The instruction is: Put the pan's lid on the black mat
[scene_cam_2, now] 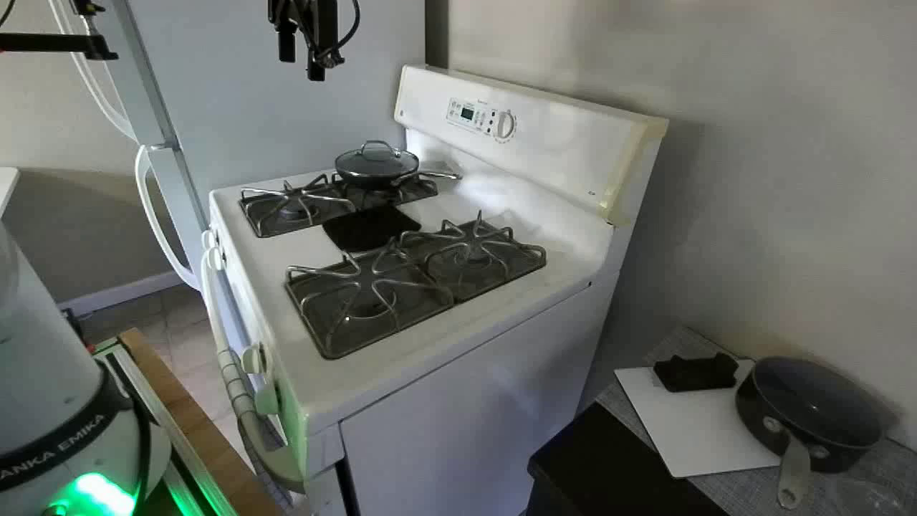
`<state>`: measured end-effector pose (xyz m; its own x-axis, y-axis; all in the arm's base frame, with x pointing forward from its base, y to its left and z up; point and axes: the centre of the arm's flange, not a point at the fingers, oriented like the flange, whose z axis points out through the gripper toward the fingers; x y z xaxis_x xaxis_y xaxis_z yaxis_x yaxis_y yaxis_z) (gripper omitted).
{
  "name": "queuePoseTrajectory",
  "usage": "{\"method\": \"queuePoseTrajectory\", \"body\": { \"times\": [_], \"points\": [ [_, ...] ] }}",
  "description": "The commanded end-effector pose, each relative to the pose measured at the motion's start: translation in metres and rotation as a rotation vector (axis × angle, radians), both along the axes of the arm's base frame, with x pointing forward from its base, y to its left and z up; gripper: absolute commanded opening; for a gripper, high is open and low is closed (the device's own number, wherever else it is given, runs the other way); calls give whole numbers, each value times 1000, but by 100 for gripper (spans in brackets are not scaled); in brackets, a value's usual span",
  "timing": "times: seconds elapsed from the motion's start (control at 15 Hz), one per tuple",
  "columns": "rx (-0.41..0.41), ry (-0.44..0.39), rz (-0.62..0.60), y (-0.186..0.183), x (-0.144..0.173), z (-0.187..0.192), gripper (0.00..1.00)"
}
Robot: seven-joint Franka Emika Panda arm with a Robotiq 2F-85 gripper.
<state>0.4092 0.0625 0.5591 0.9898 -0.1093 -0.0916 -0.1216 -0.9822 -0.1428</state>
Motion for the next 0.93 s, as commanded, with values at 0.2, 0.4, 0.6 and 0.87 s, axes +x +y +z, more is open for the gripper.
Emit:
{"method": "queuePoseTrajectory", "body": {
  "times": [0.2,0.4,0.6,0.87],
  "points": [
    [0,0,0,0,0,0,100],
    [63,19,-52,-6,15,-21,100],
    [193,13,-84,-9,37,-58,100],
    [338,-7,-127,3,71,-111,100]
  ]
}}
